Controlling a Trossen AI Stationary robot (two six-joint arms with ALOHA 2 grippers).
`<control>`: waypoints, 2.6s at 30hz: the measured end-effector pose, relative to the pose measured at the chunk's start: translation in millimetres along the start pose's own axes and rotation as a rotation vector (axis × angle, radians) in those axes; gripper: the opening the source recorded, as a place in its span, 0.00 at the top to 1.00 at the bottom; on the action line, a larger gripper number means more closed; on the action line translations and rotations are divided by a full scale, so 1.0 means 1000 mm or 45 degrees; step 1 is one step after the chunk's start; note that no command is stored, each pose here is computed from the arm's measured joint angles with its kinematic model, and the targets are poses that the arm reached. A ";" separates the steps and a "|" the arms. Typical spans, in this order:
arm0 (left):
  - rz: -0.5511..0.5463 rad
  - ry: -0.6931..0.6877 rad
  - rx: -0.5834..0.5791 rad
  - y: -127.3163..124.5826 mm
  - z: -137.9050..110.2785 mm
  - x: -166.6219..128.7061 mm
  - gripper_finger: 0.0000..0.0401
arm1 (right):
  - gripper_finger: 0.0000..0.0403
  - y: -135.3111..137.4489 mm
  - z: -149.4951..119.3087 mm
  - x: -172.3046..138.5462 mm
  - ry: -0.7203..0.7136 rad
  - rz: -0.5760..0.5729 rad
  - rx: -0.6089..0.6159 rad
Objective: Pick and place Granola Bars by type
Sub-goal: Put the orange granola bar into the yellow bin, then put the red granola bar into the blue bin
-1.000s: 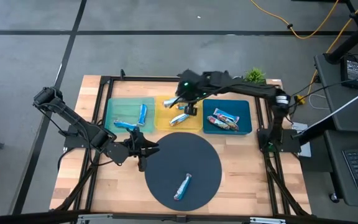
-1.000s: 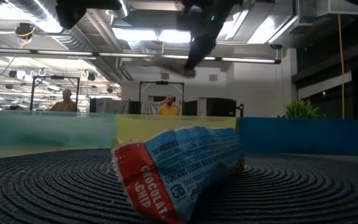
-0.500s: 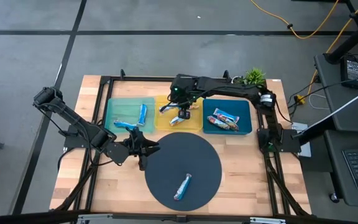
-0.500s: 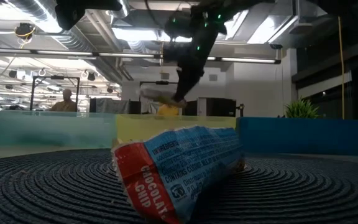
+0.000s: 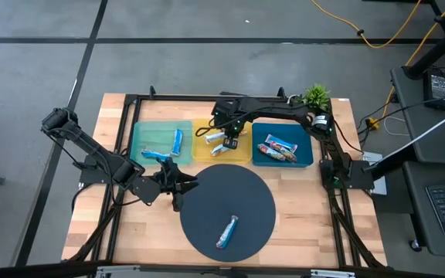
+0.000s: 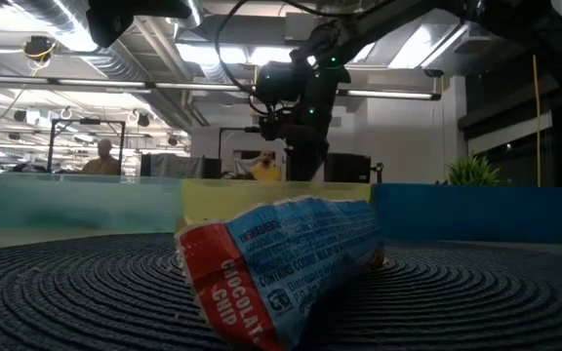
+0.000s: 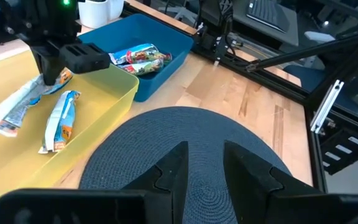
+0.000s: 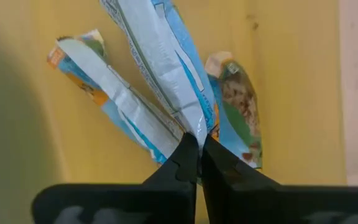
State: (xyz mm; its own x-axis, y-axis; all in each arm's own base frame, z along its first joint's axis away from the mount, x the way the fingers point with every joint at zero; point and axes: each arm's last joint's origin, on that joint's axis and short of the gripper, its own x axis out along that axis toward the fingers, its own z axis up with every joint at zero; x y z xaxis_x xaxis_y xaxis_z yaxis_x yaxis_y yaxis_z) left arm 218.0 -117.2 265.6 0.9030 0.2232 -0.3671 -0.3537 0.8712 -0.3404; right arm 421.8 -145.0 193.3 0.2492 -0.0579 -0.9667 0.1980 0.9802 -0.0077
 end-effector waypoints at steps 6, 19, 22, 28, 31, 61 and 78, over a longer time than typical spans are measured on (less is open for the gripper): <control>0.000 0.000 0.027 0.000 0.000 0.000 0.77 | 0.93 0.000 -0.001 0.001 0.015 0.003 0.024; 0.000 0.001 0.035 0.000 0.000 0.000 0.77 | 0.57 0.002 -0.004 -0.012 0.030 -0.016 0.095; 0.000 0.002 0.045 0.000 0.000 0.000 0.77 | 0.56 0.008 -0.005 -0.029 0.002 -0.086 0.084; -0.067 0.057 0.049 -0.002 -0.002 -0.001 0.77 | 0.60 0.047 -0.013 -0.088 -0.097 -0.177 0.095; -0.143 0.134 0.058 -0.005 -0.006 0.000 0.77 | 0.63 0.080 -0.022 -0.121 -0.194 -0.230 0.053; -0.743 0.600 0.320 -0.050 -0.049 0.066 0.57 | 0.69 0.291 -0.153 -0.215 -0.594 -0.312 -0.064; -0.373 0.696 -0.080 -0.095 -0.070 0.146 0.54 | 0.69 0.281 -0.208 -0.278 -0.741 -0.287 -0.466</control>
State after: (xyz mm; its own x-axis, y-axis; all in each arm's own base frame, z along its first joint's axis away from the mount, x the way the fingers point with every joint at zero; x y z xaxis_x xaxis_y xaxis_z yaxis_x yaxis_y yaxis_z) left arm 366.1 -197.8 184.2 0.7152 -0.2916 -0.6352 -0.1390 0.8313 -0.5382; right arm 210.9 185.6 406.9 0.7242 -0.2578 -0.6396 -0.0007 0.9272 -0.3745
